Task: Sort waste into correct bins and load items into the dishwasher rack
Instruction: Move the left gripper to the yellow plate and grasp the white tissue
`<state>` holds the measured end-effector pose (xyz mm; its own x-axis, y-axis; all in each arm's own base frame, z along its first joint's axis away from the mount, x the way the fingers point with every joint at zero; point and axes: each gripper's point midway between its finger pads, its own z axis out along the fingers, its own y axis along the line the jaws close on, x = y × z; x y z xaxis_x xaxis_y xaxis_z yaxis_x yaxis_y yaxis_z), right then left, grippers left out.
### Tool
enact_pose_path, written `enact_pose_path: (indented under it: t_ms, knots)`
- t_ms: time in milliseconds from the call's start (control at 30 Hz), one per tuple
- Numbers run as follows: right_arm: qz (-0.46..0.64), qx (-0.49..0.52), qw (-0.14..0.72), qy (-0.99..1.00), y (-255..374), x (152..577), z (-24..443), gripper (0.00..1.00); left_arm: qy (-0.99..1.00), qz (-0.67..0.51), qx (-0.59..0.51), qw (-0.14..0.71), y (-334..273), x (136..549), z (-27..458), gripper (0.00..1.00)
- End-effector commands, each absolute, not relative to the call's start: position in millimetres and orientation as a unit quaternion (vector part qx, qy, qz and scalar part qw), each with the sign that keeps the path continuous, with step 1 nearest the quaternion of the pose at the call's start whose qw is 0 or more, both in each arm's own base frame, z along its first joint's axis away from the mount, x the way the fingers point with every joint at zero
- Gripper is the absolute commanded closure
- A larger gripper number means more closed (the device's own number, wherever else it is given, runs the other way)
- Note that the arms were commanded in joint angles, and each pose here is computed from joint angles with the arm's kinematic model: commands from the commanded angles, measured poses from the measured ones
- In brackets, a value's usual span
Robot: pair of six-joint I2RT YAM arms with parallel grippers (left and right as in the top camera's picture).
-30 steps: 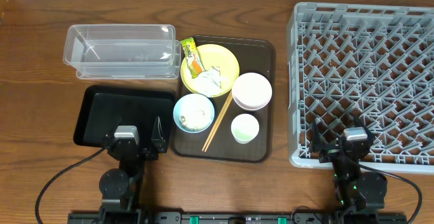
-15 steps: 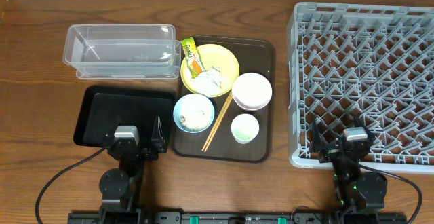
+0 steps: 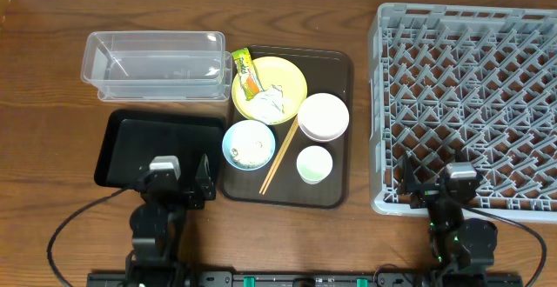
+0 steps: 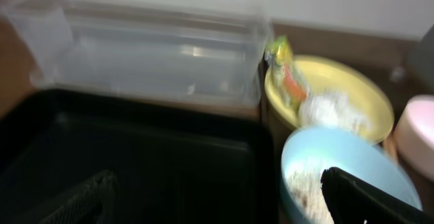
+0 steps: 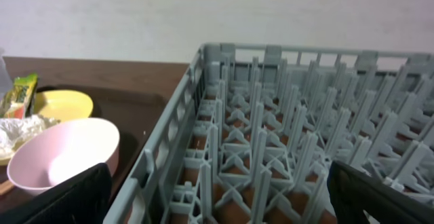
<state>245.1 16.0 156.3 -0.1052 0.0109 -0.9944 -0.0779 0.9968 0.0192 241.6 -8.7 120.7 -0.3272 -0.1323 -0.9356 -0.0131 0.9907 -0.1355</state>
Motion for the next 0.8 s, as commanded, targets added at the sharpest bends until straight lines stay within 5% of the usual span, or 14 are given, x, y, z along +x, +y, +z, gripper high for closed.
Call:
enact_pose_path:
  t_ms: [0, 767]
  knots:
    - [0.027, -0.004, 0.673, 0.739, 10.2, 245.0, 179.1, 0.01, 0.815, -0.051, -0.052, 0.575, -7.0, 246.3, 149.3, 0.02]
    - [0.029, -0.01, 0.388, 0.921, 16.1, 304.8, 178.0, 0.01, 0.976, -0.091, -0.044, 0.19, -35.2, 276.0, 175.6, 0.02]
